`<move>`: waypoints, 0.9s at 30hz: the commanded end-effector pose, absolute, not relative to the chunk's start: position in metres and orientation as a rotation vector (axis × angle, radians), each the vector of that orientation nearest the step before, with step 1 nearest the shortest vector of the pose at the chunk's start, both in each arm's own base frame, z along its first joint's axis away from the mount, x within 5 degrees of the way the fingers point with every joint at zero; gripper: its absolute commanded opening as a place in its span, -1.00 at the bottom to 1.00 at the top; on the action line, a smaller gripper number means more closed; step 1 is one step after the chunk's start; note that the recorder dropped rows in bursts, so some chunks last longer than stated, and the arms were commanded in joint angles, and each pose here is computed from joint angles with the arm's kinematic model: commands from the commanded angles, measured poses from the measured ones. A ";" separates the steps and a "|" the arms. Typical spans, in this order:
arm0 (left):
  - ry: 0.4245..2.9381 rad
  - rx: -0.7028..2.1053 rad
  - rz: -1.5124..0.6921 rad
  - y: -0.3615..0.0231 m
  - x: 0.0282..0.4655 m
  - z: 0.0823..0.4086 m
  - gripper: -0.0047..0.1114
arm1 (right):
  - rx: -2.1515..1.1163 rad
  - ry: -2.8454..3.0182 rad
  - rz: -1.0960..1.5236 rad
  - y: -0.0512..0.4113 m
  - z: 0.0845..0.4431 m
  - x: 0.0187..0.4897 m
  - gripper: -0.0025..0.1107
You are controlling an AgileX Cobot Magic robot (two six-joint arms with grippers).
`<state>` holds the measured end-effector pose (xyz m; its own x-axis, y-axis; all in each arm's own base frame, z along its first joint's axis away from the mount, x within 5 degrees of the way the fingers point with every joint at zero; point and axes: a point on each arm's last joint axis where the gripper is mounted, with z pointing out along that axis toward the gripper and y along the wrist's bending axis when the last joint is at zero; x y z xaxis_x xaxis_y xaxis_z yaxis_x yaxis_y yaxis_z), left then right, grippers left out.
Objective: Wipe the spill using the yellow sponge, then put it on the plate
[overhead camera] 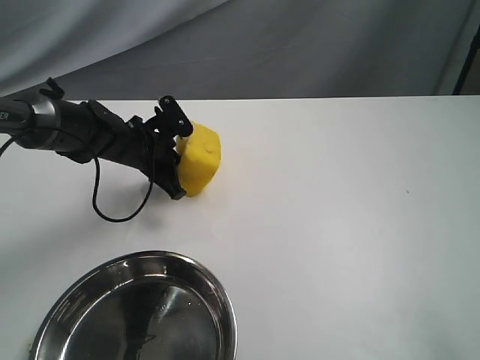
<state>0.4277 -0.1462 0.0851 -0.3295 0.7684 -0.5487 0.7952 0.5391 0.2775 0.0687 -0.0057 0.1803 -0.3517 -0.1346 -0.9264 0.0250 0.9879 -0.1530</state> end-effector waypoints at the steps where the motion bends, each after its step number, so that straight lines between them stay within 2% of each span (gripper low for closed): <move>1: 2.211 1.144 0.045 -0.111 0.438 0.072 -0.92 | -0.071 1.923 -0.162 -0.006 0.179 0.069 -0.96; 7: 2.320 0.985 -0.006 -0.064 0.443 0.070 -0.92 | -0.071 1.923 -0.162 -0.006 0.179 0.069 -0.96; 15: 2.392 0.973 -0.084 -0.024 0.439 0.067 -0.92 | -0.071 1.923 -0.162 -0.006 0.179 0.069 -0.96; 17: 2.400 1.015 -0.126 -0.025 0.436 0.066 -0.92 | -0.071 1.923 -0.162 -0.006 0.179 0.069 -0.96; 22: 2.335 1.321 -0.303 -0.047 0.421 0.064 -0.92 | -0.071 1.923 -0.162 -0.006 0.179 0.069 -0.96; 27: 2.301 1.413 -0.401 -0.080 0.412 0.063 -0.92 | -0.071 1.923 -0.162 -0.006 0.179 0.069 -0.96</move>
<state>0.4378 -0.0495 0.0852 -0.4629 0.7101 -0.5305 0.7816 0.6093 0.1336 0.0687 -0.0057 0.1803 -0.3517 -0.1346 -0.9264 0.0250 0.9879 -0.1530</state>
